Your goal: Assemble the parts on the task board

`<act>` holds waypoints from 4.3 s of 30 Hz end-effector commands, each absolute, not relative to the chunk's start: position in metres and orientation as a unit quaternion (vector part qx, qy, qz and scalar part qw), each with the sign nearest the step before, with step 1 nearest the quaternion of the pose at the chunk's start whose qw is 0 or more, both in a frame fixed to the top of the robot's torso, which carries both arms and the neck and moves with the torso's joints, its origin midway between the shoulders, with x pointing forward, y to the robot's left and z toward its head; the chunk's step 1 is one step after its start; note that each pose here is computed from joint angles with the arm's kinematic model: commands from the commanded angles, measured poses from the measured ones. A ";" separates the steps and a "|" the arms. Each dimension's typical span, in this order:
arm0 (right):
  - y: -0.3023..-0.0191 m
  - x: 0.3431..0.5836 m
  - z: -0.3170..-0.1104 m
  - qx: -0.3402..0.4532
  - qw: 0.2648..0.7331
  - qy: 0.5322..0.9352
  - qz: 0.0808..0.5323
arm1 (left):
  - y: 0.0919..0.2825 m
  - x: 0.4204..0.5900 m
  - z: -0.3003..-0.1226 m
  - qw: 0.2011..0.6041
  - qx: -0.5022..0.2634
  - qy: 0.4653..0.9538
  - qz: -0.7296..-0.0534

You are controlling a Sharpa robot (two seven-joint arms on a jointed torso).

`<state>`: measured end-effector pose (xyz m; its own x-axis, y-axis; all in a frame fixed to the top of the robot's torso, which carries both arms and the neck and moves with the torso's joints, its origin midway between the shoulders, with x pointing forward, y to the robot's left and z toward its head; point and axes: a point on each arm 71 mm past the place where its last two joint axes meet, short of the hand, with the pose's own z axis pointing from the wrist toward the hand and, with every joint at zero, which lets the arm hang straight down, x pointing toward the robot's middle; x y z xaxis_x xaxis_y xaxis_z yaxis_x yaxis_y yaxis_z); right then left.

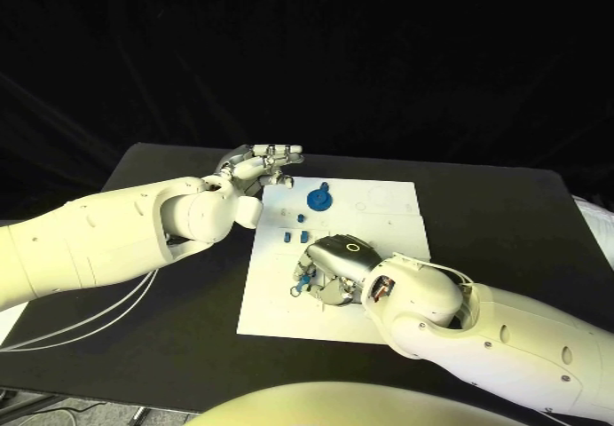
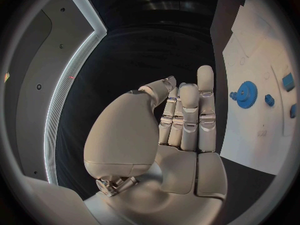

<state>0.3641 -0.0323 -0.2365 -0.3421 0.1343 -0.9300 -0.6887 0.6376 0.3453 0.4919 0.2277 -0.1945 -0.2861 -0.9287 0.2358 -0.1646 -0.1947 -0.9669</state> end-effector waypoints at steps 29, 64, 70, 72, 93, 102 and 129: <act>-0.024 0.360 -0.252 -0.226 0.514 0.742 0.366 | 0.225 0.491 -0.194 0.317 -0.493 0.549 -0.595; -0.185 0.379 -0.208 0.018 0.571 0.776 0.267 | 0.230 0.489 -0.195 0.319 -0.491 0.554 -0.592; -0.209 0.372 -0.215 0.024 0.569 0.798 0.200 | 0.229 0.488 -0.196 0.318 -0.489 0.555 -0.592; -0.213 0.371 -0.217 0.021 0.566 0.803 0.186 | 0.230 0.488 -0.196 0.319 -0.489 0.556 -0.592; -0.195 0.362 -0.240 0.000 0.545 0.818 0.182 | 0.232 0.488 -0.196 0.321 -0.490 0.556 -0.590; -0.192 0.365 -0.247 -0.018 0.538 0.825 0.171 | 0.232 0.489 -0.197 0.321 -0.490 0.556 -0.590; -0.177 0.361 -0.255 0.052 0.556 0.802 0.214 | 0.233 0.488 -0.197 0.318 -0.490 0.558 -0.589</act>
<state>0.3628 -0.1768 -0.2558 -0.3840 0.2405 -0.8915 -0.2052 0.9191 0.3363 0.4886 0.2349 -0.1979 -0.2973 -0.9299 0.2164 -0.1754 -0.1696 -0.9698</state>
